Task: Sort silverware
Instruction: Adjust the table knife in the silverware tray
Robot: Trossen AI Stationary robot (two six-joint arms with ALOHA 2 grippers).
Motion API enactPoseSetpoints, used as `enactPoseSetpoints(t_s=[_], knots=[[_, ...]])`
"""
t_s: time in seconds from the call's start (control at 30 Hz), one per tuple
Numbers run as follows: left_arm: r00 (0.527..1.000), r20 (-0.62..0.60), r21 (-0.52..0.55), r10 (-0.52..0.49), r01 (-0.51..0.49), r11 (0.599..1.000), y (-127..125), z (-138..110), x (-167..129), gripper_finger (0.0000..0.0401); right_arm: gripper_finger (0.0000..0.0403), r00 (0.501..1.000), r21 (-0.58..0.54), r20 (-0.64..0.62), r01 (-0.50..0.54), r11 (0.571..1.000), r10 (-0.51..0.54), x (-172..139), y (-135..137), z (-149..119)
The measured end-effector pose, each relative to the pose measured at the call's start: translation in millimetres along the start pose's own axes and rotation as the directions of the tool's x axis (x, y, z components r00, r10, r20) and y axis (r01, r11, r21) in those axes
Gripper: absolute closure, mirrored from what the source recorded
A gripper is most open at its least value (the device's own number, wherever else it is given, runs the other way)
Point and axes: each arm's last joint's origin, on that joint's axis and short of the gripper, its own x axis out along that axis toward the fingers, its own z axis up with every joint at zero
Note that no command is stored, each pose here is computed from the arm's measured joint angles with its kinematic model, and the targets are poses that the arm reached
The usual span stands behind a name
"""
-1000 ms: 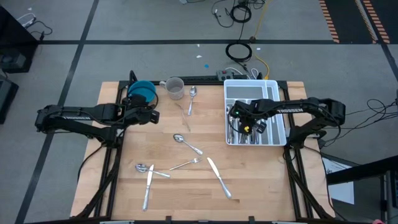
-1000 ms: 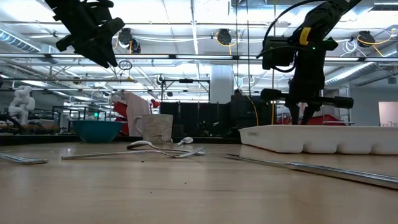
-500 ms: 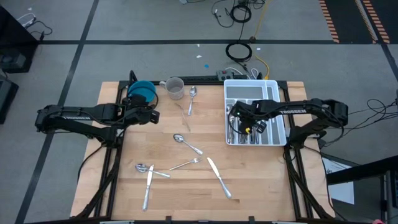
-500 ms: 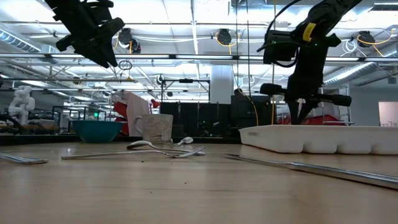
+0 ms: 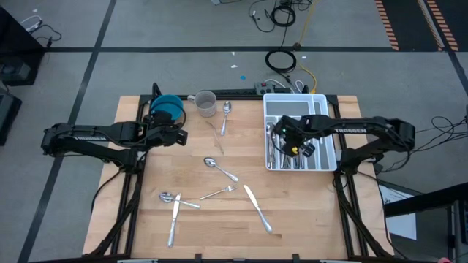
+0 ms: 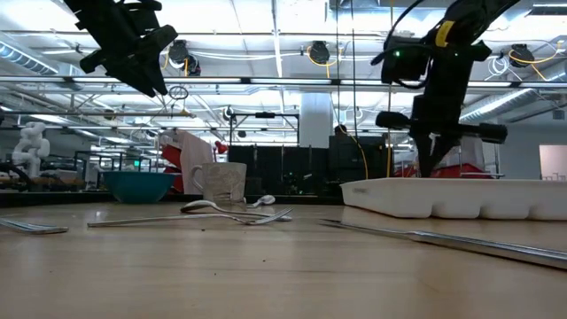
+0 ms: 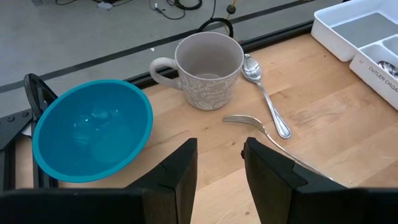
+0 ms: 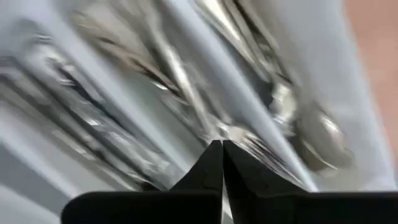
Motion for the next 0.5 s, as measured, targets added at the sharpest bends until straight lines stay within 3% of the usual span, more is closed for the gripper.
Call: enactPoseSetpoints(t_s=[0.17,0.5], knots=[[1.0,0.0,0.0,0.0,0.0,1.0,0.0,0.0,0.1,0.0265,0.0351,0.996,-0.045,0.01,-0.087,0.995,0.088,7.4,3.6,-1.2],[1.0,0.003,0.0,0.003,-0.003,1.0,0.1,0.1,0.1,0.0265,0.0261,0.999,-0.092,0.034,-0.01,0.996,0.013,8.9,-4.5,1.6]])
